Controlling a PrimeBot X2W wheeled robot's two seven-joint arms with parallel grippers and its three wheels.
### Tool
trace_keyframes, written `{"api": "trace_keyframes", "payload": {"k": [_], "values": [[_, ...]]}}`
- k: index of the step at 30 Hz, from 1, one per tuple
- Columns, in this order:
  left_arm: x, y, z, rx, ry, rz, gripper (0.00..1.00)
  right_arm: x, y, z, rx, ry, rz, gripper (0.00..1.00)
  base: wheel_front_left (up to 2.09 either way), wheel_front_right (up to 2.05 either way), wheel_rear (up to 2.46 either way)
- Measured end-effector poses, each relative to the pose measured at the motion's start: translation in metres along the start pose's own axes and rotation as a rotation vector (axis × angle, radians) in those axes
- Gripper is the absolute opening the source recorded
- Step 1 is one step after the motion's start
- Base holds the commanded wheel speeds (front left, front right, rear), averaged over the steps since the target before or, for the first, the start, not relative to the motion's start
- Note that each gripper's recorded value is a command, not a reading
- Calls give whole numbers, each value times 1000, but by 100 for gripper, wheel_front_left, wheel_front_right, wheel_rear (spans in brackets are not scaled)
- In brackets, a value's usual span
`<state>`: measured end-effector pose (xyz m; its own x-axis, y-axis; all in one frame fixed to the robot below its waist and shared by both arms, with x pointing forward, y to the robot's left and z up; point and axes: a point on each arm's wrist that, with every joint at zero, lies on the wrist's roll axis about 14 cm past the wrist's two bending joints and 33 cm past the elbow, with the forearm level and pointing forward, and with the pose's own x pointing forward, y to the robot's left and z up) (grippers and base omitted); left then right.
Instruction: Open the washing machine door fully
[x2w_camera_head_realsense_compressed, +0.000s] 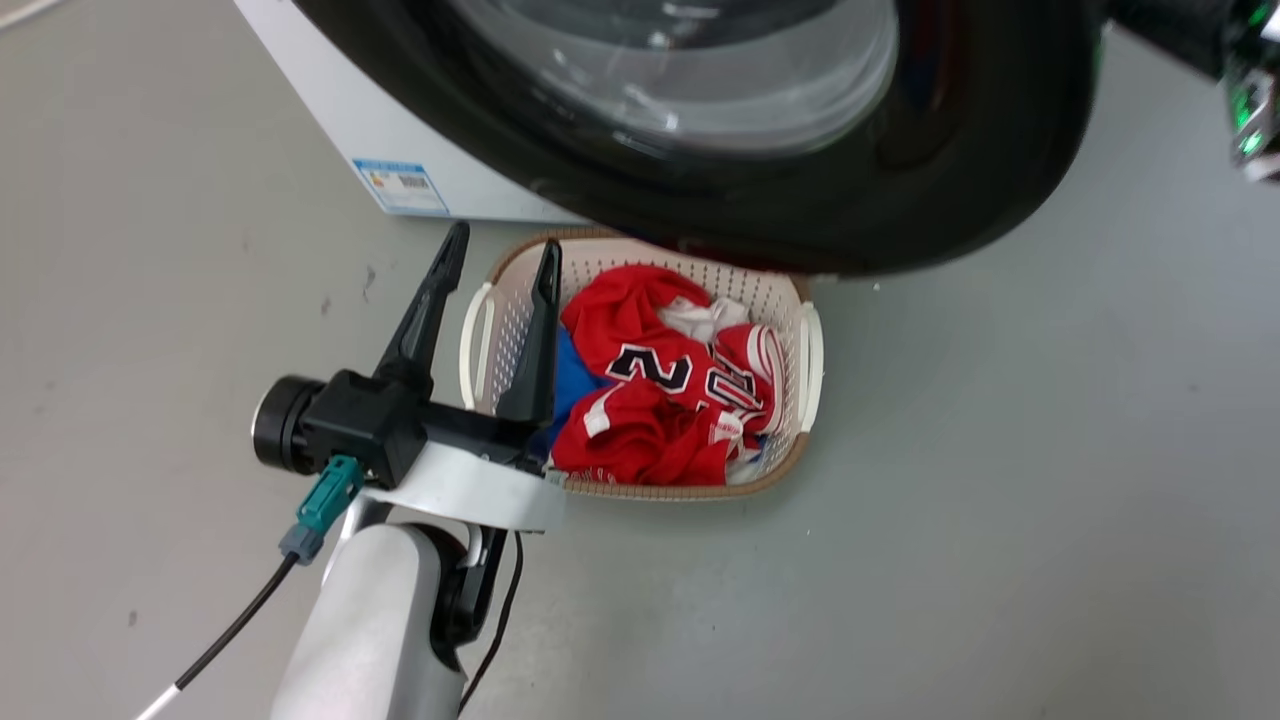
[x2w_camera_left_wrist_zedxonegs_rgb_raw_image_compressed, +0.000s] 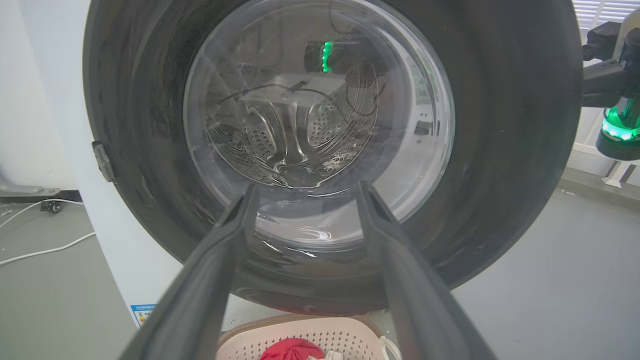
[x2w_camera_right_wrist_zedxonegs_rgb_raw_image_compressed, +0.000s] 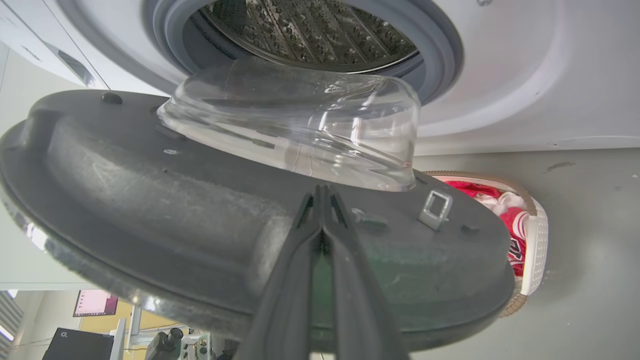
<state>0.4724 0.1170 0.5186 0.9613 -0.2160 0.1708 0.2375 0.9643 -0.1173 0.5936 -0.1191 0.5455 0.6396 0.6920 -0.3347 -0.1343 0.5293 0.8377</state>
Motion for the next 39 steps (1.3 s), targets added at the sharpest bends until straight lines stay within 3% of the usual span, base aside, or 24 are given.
{"api": "trace_keyframes", "payload": {"k": [17,32,39], "values": [[-46,-16,32,-2,-27,-11,100,-45,38,-114,-26,192,88,0,0,0,0],[-72,-13,42,-13,-38,18,100,-39,91,-209,-70,379,249,0,0,0,0],[-78,-12,41,-13,-31,24,100,-35,105,-223,-60,363,299,0,0,0,0]]}}
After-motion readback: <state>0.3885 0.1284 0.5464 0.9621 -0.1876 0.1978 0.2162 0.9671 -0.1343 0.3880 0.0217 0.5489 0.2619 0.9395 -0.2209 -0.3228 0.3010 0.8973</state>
